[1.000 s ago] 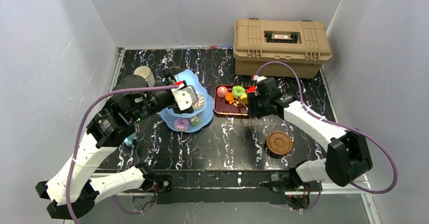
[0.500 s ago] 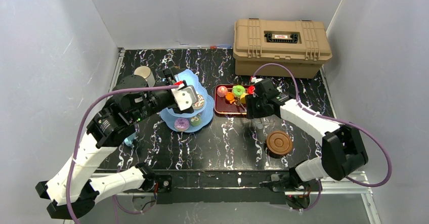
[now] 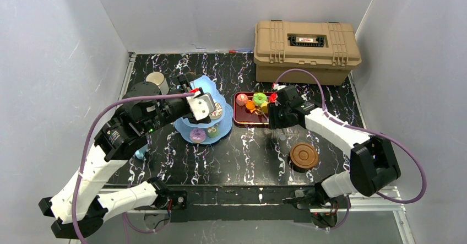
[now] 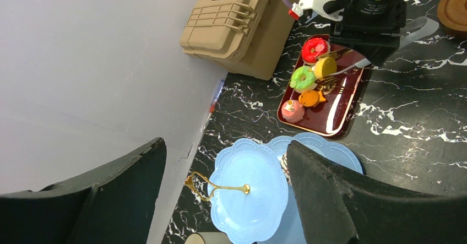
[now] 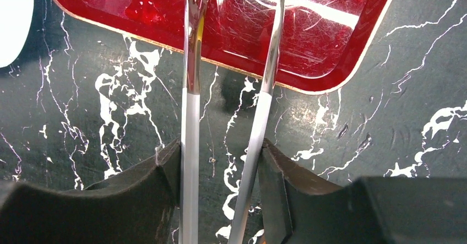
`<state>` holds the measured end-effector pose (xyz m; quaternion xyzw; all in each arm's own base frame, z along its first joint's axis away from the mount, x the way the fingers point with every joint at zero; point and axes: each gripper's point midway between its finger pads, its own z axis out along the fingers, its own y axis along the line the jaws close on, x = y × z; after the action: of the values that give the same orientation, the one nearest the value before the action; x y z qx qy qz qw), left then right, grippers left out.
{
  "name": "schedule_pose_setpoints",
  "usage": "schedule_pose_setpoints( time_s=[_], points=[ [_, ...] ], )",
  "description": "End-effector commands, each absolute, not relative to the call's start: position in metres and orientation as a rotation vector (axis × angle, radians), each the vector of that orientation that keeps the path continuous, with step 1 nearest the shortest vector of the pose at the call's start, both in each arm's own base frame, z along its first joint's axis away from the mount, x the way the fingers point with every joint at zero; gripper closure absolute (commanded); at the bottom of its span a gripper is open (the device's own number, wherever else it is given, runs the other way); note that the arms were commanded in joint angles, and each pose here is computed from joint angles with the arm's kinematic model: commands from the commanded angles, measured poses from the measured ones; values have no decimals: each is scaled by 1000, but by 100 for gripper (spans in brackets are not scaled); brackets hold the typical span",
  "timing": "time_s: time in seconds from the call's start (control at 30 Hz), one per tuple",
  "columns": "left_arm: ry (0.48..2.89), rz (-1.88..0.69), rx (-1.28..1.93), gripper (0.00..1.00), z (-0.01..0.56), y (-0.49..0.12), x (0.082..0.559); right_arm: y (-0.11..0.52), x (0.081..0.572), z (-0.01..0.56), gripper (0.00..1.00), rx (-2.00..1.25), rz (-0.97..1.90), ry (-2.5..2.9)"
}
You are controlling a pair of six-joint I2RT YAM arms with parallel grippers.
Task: Serve the afternoon tea
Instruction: Pick up the desert from the tray.
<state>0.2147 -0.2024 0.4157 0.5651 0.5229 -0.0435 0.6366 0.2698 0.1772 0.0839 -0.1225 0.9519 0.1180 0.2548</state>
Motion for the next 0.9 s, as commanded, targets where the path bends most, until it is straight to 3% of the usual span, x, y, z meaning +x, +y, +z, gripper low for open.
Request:
schedule_pose_setpoints(
  time_s=[0.0, 0.17, 0.23, 0.27, 0.57, 0.87],
  points=[
    [1176, -108, 1262, 22, 430, -200, 212, 184, 279, 104, 73, -338, 374, 2490],
    [1174, -107, 1262, 22, 431, -199, 211, 182, 276, 115, 85, -336, 390, 2446],
    [1174, -107, 1262, 22, 431, -199, 212, 180, 273, 120, 97, -331, 394, 2429],
    [1175, -107, 1263, 22, 431, -200, 212, 178, 273, 121, 99, -325, 388, 2421],
    [1174, -105, 1259, 23, 433, -200, 213, 179, 265, 139, 99, -330, 443, 2361],
    [1196, -115, 1266, 24, 425, -201, 213, 201, 227, 198, 99, -455, 682, 2294]
  ],
)
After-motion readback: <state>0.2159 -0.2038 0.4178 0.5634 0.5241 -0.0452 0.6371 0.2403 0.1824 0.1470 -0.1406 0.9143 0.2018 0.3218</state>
